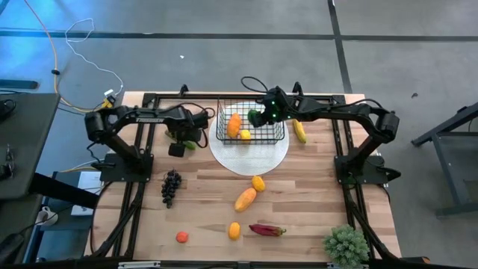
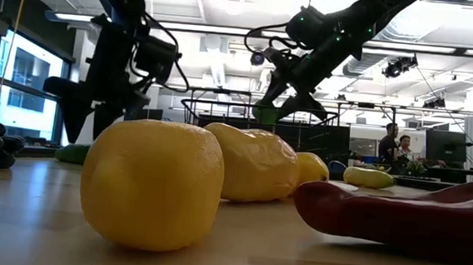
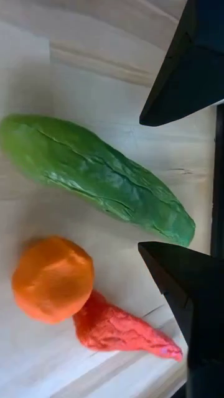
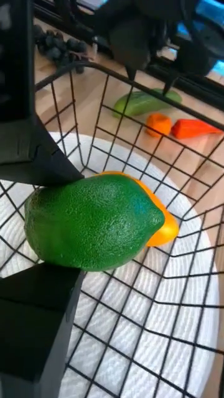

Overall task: Build produce basket
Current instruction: Put the green lime into the black wire basket

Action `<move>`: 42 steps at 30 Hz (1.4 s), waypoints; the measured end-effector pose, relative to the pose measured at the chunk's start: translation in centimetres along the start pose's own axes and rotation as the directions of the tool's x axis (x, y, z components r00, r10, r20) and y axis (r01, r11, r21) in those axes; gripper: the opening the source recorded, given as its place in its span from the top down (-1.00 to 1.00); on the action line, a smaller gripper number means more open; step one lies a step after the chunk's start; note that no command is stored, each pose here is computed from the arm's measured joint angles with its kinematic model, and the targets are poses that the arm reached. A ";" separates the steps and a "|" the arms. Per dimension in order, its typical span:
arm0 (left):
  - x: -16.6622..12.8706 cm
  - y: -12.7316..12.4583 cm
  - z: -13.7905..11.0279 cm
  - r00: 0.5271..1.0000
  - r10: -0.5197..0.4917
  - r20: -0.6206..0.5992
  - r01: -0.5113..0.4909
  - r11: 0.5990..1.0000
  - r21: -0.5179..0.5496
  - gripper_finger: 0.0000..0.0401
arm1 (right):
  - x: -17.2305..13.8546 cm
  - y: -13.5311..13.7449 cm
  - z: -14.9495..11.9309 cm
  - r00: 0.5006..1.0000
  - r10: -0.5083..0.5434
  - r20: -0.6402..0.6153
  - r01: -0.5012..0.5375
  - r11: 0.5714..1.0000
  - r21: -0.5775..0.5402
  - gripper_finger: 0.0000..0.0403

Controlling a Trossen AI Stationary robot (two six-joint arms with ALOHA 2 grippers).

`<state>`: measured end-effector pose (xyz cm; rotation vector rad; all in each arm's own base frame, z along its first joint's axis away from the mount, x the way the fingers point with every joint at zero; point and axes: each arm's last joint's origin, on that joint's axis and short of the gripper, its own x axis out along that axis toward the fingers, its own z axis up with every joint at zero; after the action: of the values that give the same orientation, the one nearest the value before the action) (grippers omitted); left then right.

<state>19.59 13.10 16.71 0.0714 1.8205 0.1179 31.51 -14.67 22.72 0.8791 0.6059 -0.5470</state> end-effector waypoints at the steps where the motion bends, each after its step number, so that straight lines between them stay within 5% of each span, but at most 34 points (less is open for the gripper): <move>1: 0.3 0.0 0.1 1.000 -0.003 -0.013 0.002 1.000 -0.004 -0.54 | 0.0 0.0 0.0 1.000 0.006 -0.006 -0.006 1.000 -0.001 0.18; 14: 2.7 0.0 1.2 0.992 -0.050 -0.118 0.047 0.998 -0.032 -0.48 | 0.0 0.2 0.1 0.999 0.043 -0.013 -0.044 0.996 -0.083 0.16; 20: 2.7 0.0 1.3 0.992 -0.051 -0.115 0.048 0.998 -0.032 -0.21 | -0.1 -0.2 0.9 0.998 0.057 0.033 -0.054 0.996 -0.074 0.16; 25: 2.7 0.0 1.3 0.992 -0.059 -0.109 0.057 0.998 -0.025 0.08 | -0.2 0.0 1.5 0.992 0.091 0.081 -0.071 0.972 -0.223 0.16; 32: 2.7 0.0 1.3 0.992 -0.068 -0.105 0.065 0.998 -0.025 0.35 | -0.2 0.1 1.6 0.991 0.101 0.091 -0.076 0.965 -0.250 0.15; 42: 2.6 -0.1 1.2 0.990 -0.078 -0.117 0.075 0.997 -0.029 0.38 | -0.3 0.1 1.6 0.991 0.101 0.090 -0.078 0.968 -0.237 -0.22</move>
<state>20.06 13.36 13.86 -0.0235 1.9368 0.0919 31.79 -15.87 23.76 0.6489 0.5229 -0.4259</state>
